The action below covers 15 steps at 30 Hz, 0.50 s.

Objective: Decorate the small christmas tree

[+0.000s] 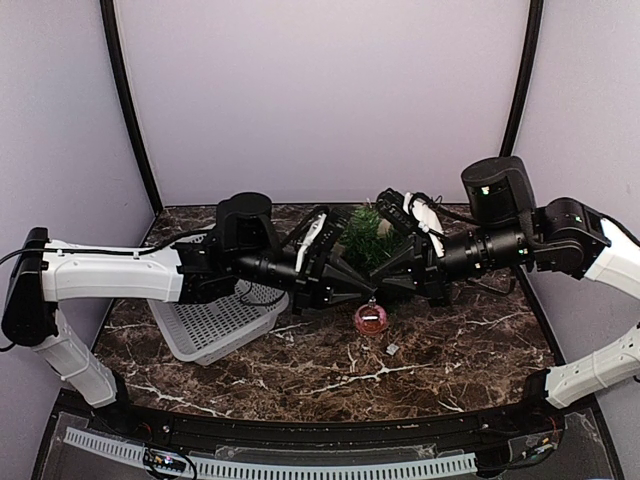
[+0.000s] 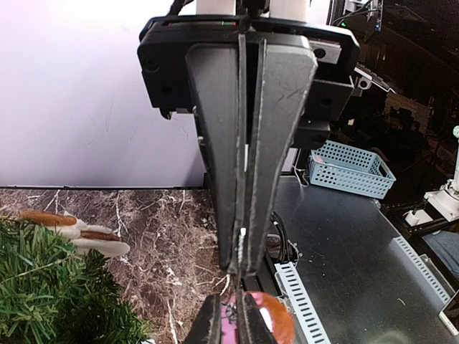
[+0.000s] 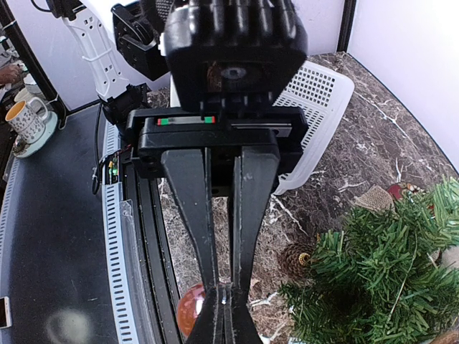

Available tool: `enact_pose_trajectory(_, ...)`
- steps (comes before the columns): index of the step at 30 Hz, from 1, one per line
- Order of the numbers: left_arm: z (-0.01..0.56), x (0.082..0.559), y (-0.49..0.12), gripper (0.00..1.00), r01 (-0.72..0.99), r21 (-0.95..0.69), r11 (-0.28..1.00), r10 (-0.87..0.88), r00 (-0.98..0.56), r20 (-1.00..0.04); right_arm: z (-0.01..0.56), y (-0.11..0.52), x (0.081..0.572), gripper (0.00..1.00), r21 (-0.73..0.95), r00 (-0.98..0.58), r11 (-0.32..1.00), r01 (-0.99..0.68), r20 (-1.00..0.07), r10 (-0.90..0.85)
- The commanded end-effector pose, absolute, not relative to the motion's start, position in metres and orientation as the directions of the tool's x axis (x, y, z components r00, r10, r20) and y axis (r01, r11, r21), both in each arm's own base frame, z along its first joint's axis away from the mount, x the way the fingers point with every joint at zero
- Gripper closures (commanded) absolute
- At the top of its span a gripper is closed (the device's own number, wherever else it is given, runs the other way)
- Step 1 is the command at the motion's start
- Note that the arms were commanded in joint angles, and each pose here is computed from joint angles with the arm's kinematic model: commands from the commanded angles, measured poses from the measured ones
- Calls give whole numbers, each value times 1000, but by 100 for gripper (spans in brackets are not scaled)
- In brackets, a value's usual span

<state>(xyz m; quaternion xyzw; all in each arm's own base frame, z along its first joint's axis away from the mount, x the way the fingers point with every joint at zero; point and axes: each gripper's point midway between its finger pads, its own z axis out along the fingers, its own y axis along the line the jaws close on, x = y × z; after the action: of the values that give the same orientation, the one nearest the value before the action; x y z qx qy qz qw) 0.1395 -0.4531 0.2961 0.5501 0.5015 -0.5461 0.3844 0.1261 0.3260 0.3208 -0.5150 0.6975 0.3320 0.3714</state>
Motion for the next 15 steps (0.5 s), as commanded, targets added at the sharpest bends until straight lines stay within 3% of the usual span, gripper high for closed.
enact_pose_trajectory(1,315,140,-455,90,974,-89,-207,83,-73,-994,324,323,129,100,69,-188,263,-962,-867,-461)
enact_pose_trajectory(8,316,141,-455,100,977,-96,-191,83,-81,-993,322,321,130,100,66,-190,271,-960,-867,-461)
enact_pose_trajectory(15,313,142,-452,100,980,-101,-172,94,-86,-992,317,318,135,100,58,-201,303,-951,-861,-468)
